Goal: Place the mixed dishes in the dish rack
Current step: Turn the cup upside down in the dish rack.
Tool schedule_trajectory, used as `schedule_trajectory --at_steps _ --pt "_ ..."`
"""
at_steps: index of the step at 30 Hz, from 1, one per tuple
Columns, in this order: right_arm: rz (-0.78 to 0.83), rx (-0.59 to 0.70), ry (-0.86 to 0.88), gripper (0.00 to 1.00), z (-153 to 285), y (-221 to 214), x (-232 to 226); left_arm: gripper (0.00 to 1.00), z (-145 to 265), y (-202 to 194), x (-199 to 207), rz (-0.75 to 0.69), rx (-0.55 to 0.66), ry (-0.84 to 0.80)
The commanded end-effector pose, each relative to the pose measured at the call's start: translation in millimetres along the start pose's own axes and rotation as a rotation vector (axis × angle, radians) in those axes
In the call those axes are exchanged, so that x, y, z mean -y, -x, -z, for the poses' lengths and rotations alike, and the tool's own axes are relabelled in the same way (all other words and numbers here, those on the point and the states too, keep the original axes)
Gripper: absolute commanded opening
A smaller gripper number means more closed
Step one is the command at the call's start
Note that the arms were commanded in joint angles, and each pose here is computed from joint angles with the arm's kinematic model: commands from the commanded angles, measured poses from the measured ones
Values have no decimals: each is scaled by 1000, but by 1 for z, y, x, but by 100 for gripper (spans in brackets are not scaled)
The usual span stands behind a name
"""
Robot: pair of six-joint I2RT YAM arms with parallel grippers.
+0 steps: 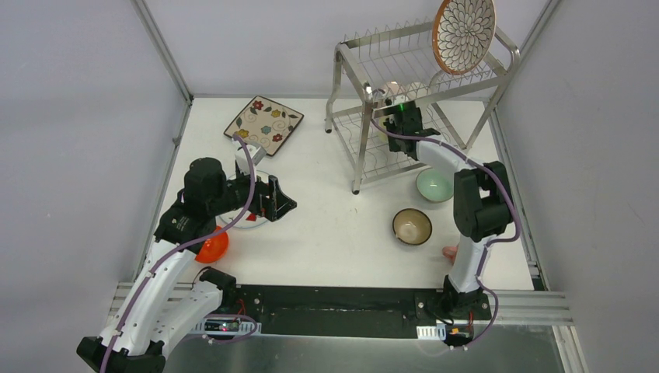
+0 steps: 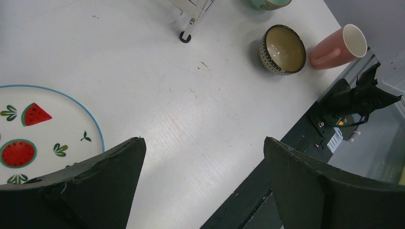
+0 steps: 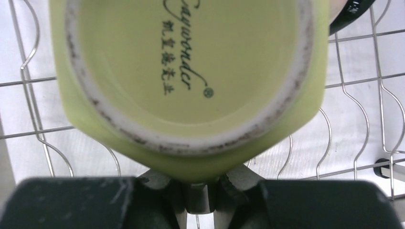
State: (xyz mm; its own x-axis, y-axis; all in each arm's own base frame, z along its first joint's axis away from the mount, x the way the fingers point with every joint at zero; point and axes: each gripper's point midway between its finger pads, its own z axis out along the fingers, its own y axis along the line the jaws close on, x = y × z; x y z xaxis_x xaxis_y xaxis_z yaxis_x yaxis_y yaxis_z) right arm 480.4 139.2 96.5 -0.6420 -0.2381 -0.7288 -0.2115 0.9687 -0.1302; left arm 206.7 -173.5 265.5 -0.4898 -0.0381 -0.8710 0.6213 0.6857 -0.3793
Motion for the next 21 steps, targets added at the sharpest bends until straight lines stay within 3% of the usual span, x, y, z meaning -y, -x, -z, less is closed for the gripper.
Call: schedule_trajectory --at_steps 1,14,21 --pt "-83 184 64 0 10 65 -8 99 0 4 0 -25 6 5" --pt "-123 187 158 0 -19 68 -31 99 -1 3 -1 -22 0 8" --pt "-120 177 140 24 -18 63 -27 99 -3 3 -3 -20 -7 15"
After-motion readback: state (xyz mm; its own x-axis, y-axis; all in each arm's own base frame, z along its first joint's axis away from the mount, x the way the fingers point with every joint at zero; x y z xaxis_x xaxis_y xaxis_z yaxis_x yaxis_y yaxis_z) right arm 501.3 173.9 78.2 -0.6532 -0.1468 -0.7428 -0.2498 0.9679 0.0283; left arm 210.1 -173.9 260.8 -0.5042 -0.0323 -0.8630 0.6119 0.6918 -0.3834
